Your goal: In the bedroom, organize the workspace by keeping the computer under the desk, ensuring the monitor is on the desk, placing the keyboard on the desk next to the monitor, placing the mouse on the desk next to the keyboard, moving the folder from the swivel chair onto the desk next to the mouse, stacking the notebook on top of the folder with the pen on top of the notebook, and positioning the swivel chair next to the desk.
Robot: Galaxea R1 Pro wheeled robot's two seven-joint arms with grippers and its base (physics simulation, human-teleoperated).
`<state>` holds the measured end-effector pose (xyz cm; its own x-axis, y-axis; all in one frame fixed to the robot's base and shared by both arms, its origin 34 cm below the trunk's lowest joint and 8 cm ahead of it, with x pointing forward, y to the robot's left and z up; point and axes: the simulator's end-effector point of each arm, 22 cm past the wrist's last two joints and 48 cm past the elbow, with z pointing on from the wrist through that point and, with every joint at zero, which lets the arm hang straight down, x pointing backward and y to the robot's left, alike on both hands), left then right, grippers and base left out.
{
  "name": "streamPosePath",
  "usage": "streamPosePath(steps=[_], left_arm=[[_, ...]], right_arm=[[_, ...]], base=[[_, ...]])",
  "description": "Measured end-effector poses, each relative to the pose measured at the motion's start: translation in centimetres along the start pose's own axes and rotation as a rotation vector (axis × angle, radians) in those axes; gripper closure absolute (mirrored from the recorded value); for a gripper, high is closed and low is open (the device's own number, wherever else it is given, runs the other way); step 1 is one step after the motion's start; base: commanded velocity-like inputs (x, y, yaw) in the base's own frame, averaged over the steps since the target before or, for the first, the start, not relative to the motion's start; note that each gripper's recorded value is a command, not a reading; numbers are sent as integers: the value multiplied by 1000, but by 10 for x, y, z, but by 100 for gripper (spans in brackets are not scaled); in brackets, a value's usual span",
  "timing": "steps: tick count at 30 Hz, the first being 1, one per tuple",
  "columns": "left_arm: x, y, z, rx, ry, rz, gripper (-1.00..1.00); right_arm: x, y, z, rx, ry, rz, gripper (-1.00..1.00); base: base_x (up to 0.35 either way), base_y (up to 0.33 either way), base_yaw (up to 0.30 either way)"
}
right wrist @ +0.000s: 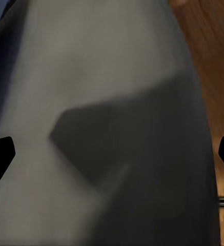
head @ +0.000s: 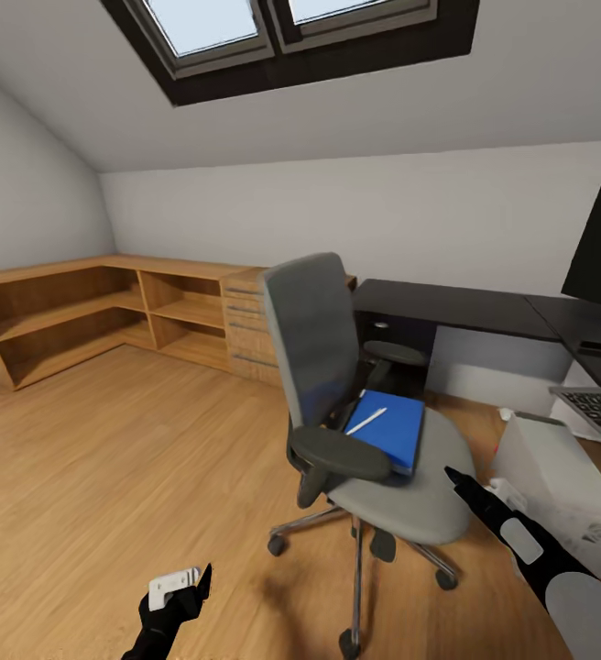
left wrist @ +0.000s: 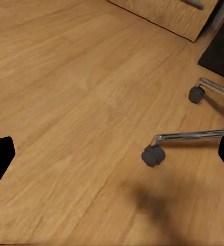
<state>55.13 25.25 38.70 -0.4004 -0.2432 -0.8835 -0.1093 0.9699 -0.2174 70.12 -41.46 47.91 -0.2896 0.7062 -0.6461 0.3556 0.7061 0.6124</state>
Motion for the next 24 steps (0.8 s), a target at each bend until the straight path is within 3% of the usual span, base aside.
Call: streamPosePath(steps=[11, 24], left_arm=[[16, 4, -3, -10, 33, 1, -100], [20, 5, -4, -13, 42, 1, -100]], right_arm=[[0, 0, 0, -1, 1, 0, -100], [1, 0, 0, -6, 5, -2, -100]], base=[[0, 0, 212], [0, 0, 25]])
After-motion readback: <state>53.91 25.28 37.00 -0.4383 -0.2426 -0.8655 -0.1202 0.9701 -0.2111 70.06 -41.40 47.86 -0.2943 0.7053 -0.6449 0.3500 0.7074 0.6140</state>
